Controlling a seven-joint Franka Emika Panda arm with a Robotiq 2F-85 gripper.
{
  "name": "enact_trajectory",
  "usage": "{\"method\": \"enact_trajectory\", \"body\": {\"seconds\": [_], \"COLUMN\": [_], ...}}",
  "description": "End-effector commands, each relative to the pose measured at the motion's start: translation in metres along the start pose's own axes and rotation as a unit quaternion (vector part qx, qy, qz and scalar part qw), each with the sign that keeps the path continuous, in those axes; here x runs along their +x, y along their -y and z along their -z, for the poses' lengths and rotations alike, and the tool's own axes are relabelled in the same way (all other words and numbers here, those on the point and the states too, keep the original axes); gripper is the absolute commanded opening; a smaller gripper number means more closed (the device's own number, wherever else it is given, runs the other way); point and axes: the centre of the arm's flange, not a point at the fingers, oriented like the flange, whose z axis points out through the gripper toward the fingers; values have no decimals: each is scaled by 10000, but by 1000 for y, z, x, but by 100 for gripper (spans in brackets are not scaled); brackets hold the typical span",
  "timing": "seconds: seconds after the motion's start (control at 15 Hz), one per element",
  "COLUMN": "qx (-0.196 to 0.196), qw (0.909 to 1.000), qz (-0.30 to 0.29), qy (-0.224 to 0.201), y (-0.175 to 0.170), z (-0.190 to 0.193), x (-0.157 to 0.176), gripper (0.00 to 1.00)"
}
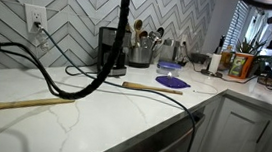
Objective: Pick up the clear bowl with a metallic plate inside and move it to the right of the coffee maker
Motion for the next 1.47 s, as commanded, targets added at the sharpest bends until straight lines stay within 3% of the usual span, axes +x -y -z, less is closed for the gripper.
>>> {"method": "enact_trajectory", "body": {"seconds": [0.0,0.07,0.8,1.07,1.4], "qx": [-85,-88,-108,-71,-2], "qw": [9999,9999,9999,10000,10000], "qz": [-56,-55,41,57,20], "qy": [-106,-101,9,4,-85], "y": [7,7,18,22,20], "z": [-10,-11,-29,-31,-25], "x": [1,1,6,9,9], "gripper": [39,41,24,0,2]}}
